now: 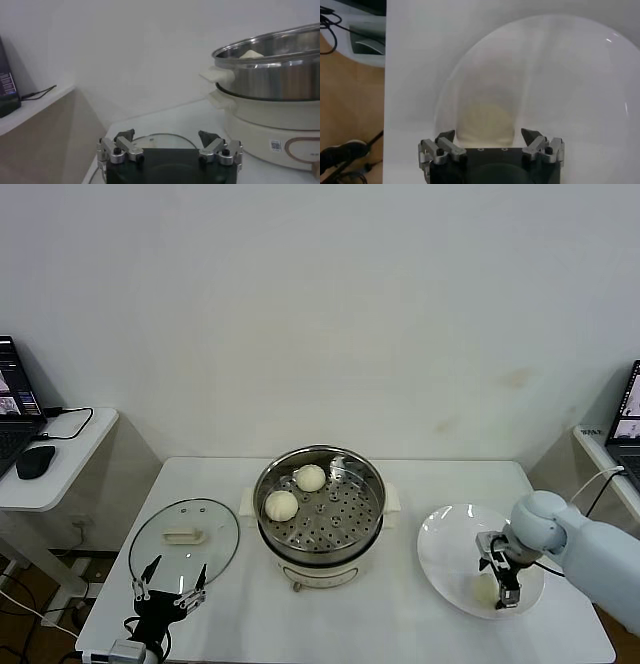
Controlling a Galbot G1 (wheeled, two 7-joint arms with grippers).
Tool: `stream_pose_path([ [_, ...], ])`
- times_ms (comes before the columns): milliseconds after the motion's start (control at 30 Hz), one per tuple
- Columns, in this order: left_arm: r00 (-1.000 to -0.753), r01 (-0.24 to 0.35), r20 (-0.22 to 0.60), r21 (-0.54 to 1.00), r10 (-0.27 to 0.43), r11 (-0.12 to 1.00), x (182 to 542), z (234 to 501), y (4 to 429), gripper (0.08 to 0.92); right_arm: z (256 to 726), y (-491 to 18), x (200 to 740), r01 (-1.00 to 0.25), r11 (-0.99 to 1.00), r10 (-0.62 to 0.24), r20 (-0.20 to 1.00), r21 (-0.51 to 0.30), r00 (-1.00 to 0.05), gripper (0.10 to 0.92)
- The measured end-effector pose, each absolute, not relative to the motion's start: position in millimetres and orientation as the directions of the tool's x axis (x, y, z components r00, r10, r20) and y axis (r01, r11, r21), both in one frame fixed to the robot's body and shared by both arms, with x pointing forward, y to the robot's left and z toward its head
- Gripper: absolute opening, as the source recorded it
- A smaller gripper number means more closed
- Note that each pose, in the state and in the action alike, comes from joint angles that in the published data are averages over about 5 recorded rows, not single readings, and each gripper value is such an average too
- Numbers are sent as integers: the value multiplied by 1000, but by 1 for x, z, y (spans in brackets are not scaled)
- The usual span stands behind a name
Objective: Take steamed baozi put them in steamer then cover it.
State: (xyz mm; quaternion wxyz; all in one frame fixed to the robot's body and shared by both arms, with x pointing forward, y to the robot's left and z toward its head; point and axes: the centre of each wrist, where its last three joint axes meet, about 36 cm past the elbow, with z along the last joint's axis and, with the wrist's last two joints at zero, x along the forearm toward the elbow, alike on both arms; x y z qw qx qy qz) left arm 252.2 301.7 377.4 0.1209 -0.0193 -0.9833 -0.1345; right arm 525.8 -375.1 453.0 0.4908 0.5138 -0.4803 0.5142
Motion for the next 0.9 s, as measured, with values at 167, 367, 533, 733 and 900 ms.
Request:
stream_pose_path([
  [167,-970,70,242,259,6,963,253,377,302,823,454,-378,525,-999,-45,8,1000,7,7,596],
  [367,-971,70,239,259,6,963,254,378,302,823,467,-382,528,-999,-34,1,1000,-4,-4,586],
  [533,-973,66,229,256,6,964,257,379,301,823,494,-380,539,-999,-37,-18,999,-30,-30,585],
  [733,-977,54,215,259,-4,964,259,381,300,823,551,-368,568,-995,-59,-76,994,-80,-76,585],
  [900,-979,47,204,269,-9,962,259,383,298,823,607,-340,601,-987,-90,-150,982,-130,-115,586],
])
